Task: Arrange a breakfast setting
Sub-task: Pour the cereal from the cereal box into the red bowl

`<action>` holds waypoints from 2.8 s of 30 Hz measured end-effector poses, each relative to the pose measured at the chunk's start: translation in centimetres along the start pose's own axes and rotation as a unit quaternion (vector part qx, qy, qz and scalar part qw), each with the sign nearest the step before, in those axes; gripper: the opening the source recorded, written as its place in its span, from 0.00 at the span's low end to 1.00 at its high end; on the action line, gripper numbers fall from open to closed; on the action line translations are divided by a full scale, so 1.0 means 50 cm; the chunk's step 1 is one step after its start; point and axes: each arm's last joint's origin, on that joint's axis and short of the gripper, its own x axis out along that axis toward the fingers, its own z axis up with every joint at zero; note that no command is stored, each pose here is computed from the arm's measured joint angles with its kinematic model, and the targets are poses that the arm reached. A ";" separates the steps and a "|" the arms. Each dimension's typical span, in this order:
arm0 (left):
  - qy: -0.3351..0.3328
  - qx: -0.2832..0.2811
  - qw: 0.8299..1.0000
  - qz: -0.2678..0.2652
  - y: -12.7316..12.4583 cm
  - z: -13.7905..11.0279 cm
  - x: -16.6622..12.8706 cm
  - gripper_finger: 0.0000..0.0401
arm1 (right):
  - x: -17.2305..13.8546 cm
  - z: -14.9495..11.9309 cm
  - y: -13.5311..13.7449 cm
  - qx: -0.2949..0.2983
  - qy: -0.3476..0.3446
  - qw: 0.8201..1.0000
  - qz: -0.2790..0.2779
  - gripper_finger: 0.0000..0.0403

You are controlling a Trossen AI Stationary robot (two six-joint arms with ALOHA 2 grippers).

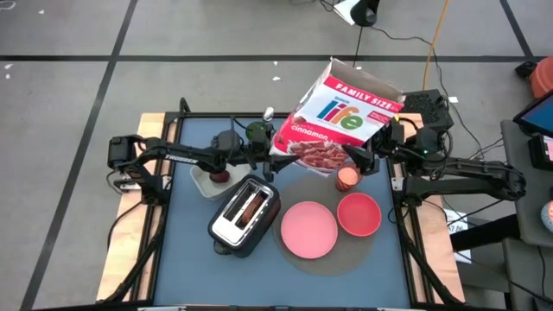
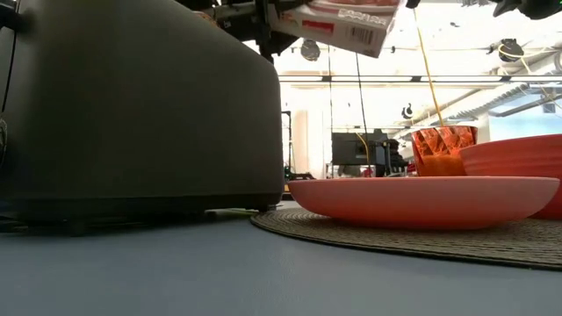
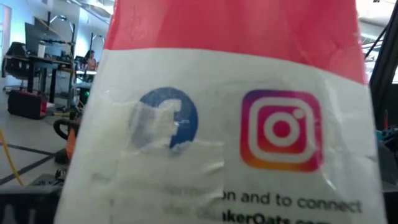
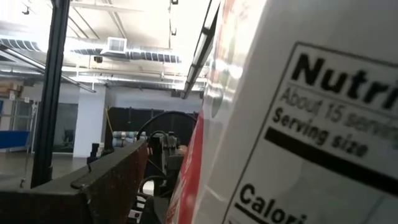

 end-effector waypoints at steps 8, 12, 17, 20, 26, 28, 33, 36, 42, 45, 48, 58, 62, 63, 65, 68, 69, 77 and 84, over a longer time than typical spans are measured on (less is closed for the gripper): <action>0.006 -0.008 1.000 -0.015 0.006 0.001 -0.002 0.70 | -0.006 -0.006 0.001 0.003 0.029 1.000 0.003 0.98; 0.020 -0.018 0.999 -0.025 0.012 -0.002 -0.003 0.70 | -0.020 -0.010 0.003 0.009 0.069 0.998 0.003 0.98; 0.036 -0.021 0.998 -0.036 0.021 -0.006 -0.005 0.70 | -0.042 -0.014 0.006 0.016 0.117 0.993 0.002 0.98; 0.039 -0.020 0.998 -0.043 0.026 -0.004 -0.007 0.70 | -0.056 -0.018 0.008 0.020 0.147 0.989 0.001 0.98; 0.033 -0.013 0.998 -0.047 0.039 0.015 -0.015 0.70 | -0.077 -0.022 0.010 0.039 0.189 0.981 -0.001 0.98; 0.042 -0.015 0.998 -0.048 0.044 0.024 -0.021 0.70 | -0.082 -0.023 0.011 0.041 0.196 0.980 -0.002 0.98; 0.072 -0.002 0.996 -0.051 0.044 0.047 -0.036 0.70 | -0.093 -0.024 0.012 0.042 0.214 0.976 -0.003 0.98; 0.086 0.012 0.995 -0.054 0.033 0.071 -0.051 0.70 | -0.097 -0.026 0.013 0.045 0.223 0.974 -0.004 0.98; 0.118 0.033 0.991 -0.055 0.006 0.117 -0.087 0.70 | -0.108 -0.030 0.014 0.050 0.244 0.968 -0.008 0.98; 0.126 0.038 0.990 -0.055 -0.007 0.140 -0.106 0.70 | -0.113 -0.031 0.013 0.048 0.253 0.966 -0.021 0.98; 0.134 0.037 0.989 -0.059 -0.022 0.157 -0.123 0.70 | -0.117 -0.031 0.010 0.039 0.258 0.964 -0.045 0.98; 0.163 0.035 0.983 -0.082 -0.060 0.165 -0.143 0.70 | -0.124 -0.028 0.005 0.019 0.258 0.961 -0.095 0.98; 0.171 0.032 0.981 -0.089 -0.068 0.159 -0.141 0.70 | -0.123 -0.028 0.005 0.021 0.256 0.962 -0.096 0.98; 0.171 0.033 0.981 -0.090 -0.070 0.159 -0.141 0.70 | -0.123 -0.028 0.005 0.022 0.256 0.962 -0.096 0.98; 0.173 0.033 0.980 -0.093 -0.072 0.158 -0.141 0.70 | -0.123 -0.028 0.005 0.022 0.256 0.962 -0.096 0.98; 0.179 0.031 0.979 -0.093 -0.073 0.155 -0.142 0.70 | -0.123 -0.028 0.005 0.022 0.256 0.962 -0.096 0.98; 0.181 0.032 0.979 -0.093 -0.073 0.154 -0.142 0.70 | -0.123 -0.028 0.005 0.022 0.256 0.962 -0.096 0.98; 0.188 0.032 0.977 -0.092 -0.075 0.156 -0.148 0.70 | -0.123 -0.028 0.005 0.018 0.256 0.962 -0.097 0.98; 0.173 0.038 0.980 -0.095 -0.083 0.178 -0.162 0.70 | -0.124 -0.028 0.002 0.001 0.257 0.959 -0.119 0.98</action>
